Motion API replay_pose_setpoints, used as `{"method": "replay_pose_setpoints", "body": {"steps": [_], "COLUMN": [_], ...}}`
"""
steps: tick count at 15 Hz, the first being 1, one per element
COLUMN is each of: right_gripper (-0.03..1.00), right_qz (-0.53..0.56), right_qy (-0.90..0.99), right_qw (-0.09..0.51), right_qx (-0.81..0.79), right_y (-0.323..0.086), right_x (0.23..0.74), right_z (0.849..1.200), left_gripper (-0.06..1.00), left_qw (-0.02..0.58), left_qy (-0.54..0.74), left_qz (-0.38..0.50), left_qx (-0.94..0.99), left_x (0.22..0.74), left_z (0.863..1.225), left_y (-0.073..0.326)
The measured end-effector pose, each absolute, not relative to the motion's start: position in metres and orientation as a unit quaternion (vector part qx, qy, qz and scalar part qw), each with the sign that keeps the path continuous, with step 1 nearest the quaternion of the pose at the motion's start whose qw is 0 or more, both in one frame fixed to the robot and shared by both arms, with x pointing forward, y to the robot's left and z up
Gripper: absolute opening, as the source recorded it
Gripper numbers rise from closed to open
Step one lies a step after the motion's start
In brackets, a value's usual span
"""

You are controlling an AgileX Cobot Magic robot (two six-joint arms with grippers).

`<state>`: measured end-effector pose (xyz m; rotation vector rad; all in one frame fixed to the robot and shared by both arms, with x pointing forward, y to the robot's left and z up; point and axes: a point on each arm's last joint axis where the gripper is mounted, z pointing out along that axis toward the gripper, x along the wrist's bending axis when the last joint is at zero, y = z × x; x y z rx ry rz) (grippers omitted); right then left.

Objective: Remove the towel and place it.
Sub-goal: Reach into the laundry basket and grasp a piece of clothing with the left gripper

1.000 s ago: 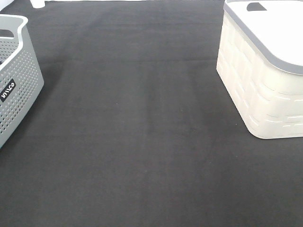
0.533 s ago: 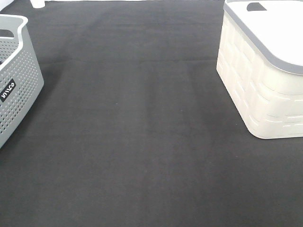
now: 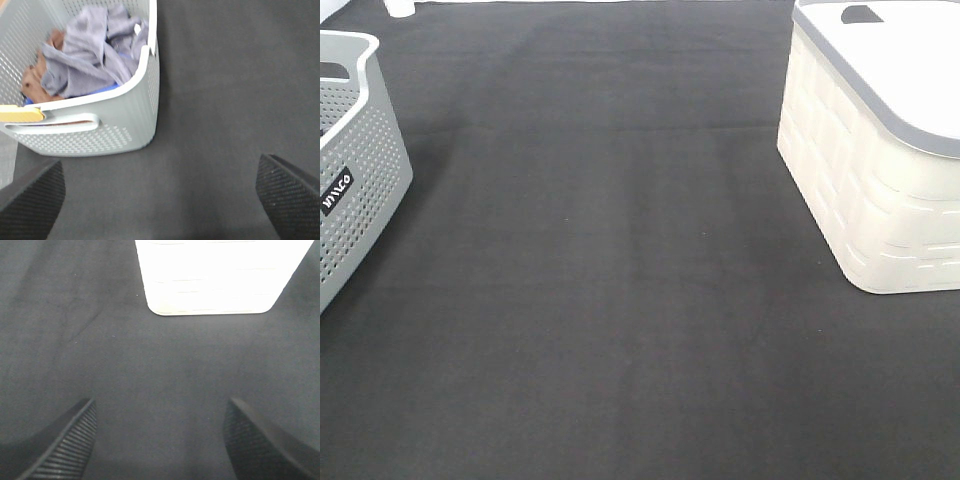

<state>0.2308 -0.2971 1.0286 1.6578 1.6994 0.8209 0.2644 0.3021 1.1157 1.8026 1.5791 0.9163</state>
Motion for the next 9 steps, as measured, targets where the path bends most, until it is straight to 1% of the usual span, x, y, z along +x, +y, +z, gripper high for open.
{"method": "replay_pose_setpoints", "body": {"steps": [2, 3, 4, 5, 8, 9], "right_gripper": [0.69, 0.69, 0.69, 0.69, 0.69, 0.69], "right_qz": [0.311, 0.311, 0.311, 0.311, 0.311, 0.311], "right_qy": [0.643, 0.643, 0.643, 0.643, 0.643, 0.643], "right_qw": [0.31, 0.31, 0.31, 0.31, 0.31, 0.31], "right_qx": [0.628, 0.628, 0.628, 0.628, 0.628, 0.628], "right_y": [-0.297, -0.297, -0.297, -0.297, -0.297, -0.297], "right_x": [0.231, 0.231, 0.231, 0.231, 0.231, 0.231], "right_z": [1.029, 1.029, 1.029, 1.029, 1.029, 1.029], "left_gripper": [0.98, 0.98, 0.98, 0.98, 0.98, 0.98], "left_qw": [0.24, 0.231, 0.212, 0.181, 0.14, 0.14], "left_qy": [0.588, 0.585, 0.573, 0.534, 0.44, 0.44], "left_qz": [0.306, 0.3, 0.289, 0.279, 0.286, 0.286], "left_qx": [0.709, 0.717, 0.737, 0.777, 0.84, 0.84], "left_x": [0.293, 0.302, 0.32, 0.352, 0.397, 0.397], "left_z": [1.132, 1.135, 1.141, 1.152, 1.172, 1.172], "left_y": [0.303, 0.303, 0.304, 0.304, 0.306, 0.306]}}
